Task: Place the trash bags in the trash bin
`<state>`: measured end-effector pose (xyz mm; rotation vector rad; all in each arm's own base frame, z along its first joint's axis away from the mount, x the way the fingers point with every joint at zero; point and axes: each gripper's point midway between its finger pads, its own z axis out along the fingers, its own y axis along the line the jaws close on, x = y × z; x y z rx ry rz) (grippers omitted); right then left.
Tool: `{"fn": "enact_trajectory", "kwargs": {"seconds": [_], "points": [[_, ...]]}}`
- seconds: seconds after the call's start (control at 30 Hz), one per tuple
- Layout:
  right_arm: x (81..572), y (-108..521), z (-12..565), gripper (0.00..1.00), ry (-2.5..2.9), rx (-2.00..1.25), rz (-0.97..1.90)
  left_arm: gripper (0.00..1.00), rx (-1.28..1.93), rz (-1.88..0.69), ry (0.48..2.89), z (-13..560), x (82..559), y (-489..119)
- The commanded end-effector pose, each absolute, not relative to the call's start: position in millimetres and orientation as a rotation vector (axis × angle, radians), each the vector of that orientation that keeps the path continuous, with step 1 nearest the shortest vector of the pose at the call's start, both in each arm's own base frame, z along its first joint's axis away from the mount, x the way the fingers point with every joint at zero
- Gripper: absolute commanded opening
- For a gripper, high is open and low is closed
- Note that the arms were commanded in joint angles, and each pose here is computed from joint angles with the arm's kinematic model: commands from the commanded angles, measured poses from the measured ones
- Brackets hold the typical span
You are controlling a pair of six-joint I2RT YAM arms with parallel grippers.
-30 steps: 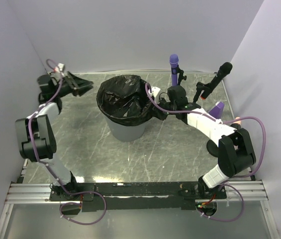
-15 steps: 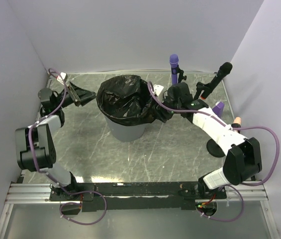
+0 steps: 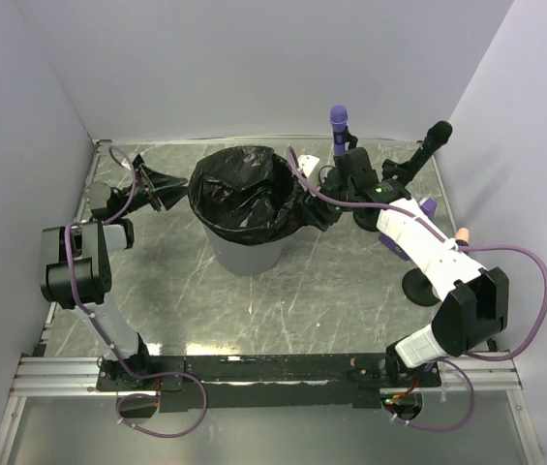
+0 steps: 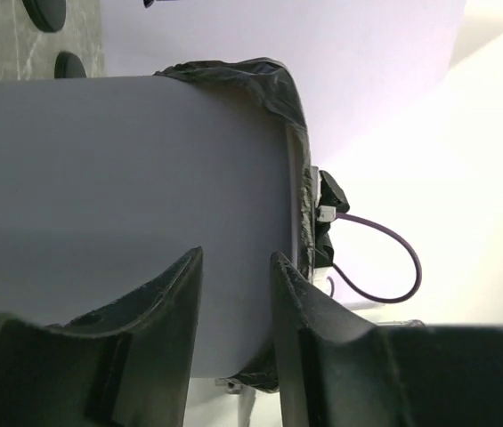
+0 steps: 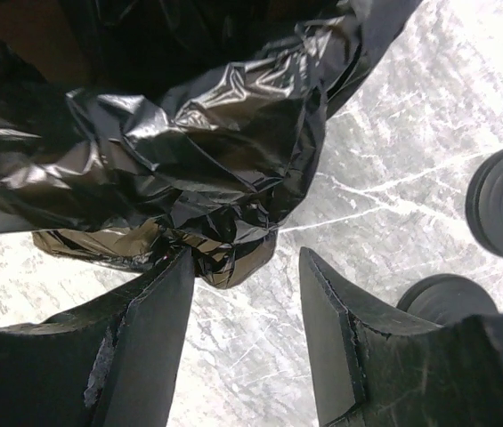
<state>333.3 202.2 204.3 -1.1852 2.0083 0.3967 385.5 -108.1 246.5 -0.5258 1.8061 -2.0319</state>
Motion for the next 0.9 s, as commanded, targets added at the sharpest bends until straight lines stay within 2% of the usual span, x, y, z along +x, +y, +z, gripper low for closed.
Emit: {"fn": "enact_trajectory", "kwargs": {"seconds": [0.0,0.2,0.3,0.33,0.43,0.63,0.77,0.87], "points": [[341,202,218,0.57,1.981,-1.187,0.368,0.4,0.074,-1.91,1.584,299,342,-124],[340,203,216,0.57,1.981,-1.182,0.372,0.36,0.119,-1.894,1.559,309,335,-129],[338,203,214,0.57,1.981,-1.186,0.377,0.31,0.088,-1.902,1.557,307,336,-127],[338,203,215,0.57,1.979,-1.188,0.378,0.32,0.059,-1.904,1.556,306,338,-124],[339,203,214,0.57,1.978,-1.19,0.379,0.43,-0.052,-1.895,1.516,309,343,-108],[338,204,212,0.58,1.982,-1.194,0.386,0.53,0.056,-1.915,1.527,321,328,-122],[339,206,211,0.57,1.978,-1.205,0.393,0.47,0.089,-1.923,1.544,321,323,-130],[340,207,210,0.57,1.975,-1.211,0.395,0.38,0.091,-1.927,1.544,321,324,-130]]}}
